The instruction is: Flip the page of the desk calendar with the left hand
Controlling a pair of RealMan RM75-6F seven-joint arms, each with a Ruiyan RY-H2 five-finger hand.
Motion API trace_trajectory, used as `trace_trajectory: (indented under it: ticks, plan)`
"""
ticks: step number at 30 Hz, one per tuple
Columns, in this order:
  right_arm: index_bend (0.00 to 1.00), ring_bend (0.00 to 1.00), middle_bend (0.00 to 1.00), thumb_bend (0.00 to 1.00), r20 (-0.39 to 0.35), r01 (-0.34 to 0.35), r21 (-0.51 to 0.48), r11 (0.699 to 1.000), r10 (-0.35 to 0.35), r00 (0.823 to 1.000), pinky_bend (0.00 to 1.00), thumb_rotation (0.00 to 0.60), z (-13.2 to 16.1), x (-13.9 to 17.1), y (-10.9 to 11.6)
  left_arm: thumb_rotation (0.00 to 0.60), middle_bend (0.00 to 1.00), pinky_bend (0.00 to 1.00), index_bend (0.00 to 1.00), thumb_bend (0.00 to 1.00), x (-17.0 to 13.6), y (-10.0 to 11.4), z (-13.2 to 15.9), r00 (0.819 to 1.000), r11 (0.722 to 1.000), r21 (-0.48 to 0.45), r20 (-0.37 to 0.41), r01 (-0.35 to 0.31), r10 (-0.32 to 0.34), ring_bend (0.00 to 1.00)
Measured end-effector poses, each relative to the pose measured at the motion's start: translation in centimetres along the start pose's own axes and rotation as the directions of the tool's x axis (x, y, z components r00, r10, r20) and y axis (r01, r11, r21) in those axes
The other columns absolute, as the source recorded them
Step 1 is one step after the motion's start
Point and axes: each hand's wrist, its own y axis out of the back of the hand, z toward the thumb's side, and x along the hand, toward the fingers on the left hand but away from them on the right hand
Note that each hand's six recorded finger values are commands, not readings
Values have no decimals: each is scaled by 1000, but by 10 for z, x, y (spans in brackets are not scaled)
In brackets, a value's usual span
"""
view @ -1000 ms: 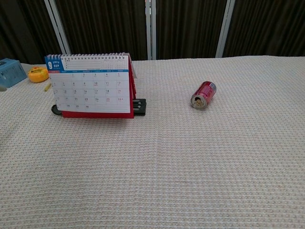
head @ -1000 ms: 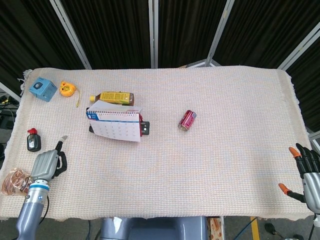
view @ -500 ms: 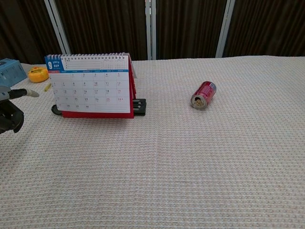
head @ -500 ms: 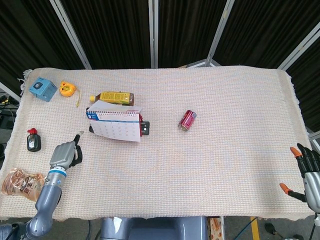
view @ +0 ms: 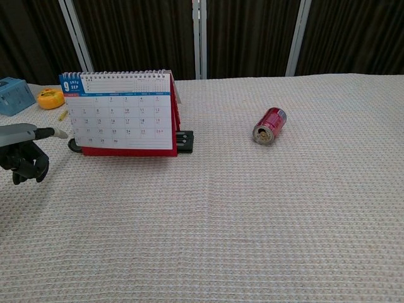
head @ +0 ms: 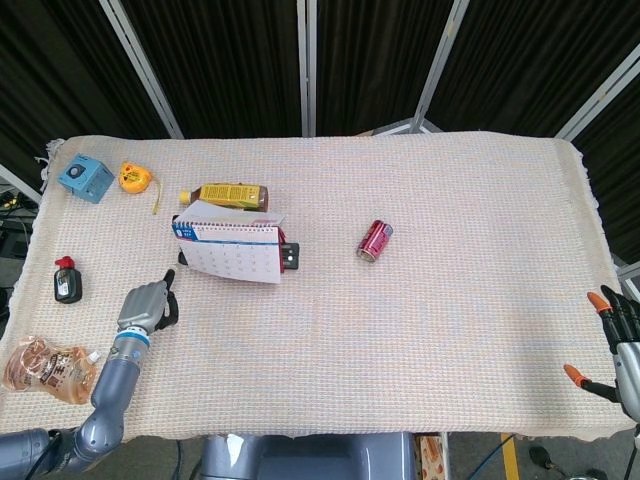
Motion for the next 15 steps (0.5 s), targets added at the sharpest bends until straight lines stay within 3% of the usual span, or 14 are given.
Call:
trace_trajectory:
  ticks: [15]
  plan:
    - [0,0,0,64,-2,3,-2,1000,-3,1000,0,600,1,0,0,600,634,545,0,818,11,-10,11,1000,1000,18,-2,9,-9,641]
